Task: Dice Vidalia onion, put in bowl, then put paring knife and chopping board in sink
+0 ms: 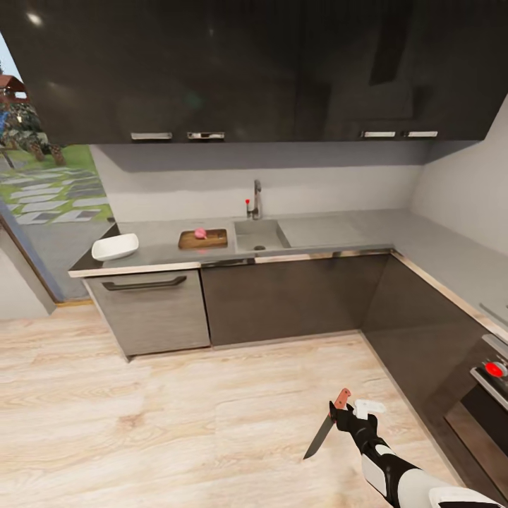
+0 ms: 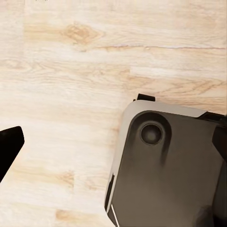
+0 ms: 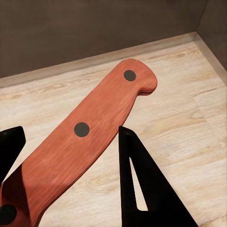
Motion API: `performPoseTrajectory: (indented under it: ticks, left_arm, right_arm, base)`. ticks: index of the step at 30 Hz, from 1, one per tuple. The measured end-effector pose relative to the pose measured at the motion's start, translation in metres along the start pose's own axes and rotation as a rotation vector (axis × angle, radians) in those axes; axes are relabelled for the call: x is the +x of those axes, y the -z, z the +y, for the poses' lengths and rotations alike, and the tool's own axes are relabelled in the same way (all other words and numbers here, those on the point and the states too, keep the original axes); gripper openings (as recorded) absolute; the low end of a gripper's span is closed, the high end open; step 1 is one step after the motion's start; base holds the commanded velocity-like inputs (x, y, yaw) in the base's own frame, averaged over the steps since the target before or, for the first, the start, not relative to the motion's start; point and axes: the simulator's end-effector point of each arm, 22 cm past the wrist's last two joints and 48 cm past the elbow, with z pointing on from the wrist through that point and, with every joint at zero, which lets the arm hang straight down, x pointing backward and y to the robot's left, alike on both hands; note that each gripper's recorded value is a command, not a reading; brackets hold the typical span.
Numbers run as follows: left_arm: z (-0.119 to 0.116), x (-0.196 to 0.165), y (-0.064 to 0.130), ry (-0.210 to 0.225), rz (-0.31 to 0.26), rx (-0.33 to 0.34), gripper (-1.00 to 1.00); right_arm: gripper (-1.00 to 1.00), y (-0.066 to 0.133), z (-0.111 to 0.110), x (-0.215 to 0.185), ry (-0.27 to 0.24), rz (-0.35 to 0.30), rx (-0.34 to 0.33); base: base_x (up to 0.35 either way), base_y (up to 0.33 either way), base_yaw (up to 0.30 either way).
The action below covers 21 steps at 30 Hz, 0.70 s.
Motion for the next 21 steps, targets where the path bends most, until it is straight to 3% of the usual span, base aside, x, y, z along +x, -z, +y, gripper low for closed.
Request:
performPoseTrajectory:
  ticks: [21]
  left_arm:
    - [-0.002, -0.013, 0.000, 0.006, -0.032, 0.006, 1.00]
  right_arm:
    - [-1.00, 0.004, 0.002, -0.018, -0.002, -0.032, -0.004]
  base:
    - [0.000, 0.000, 0.064]
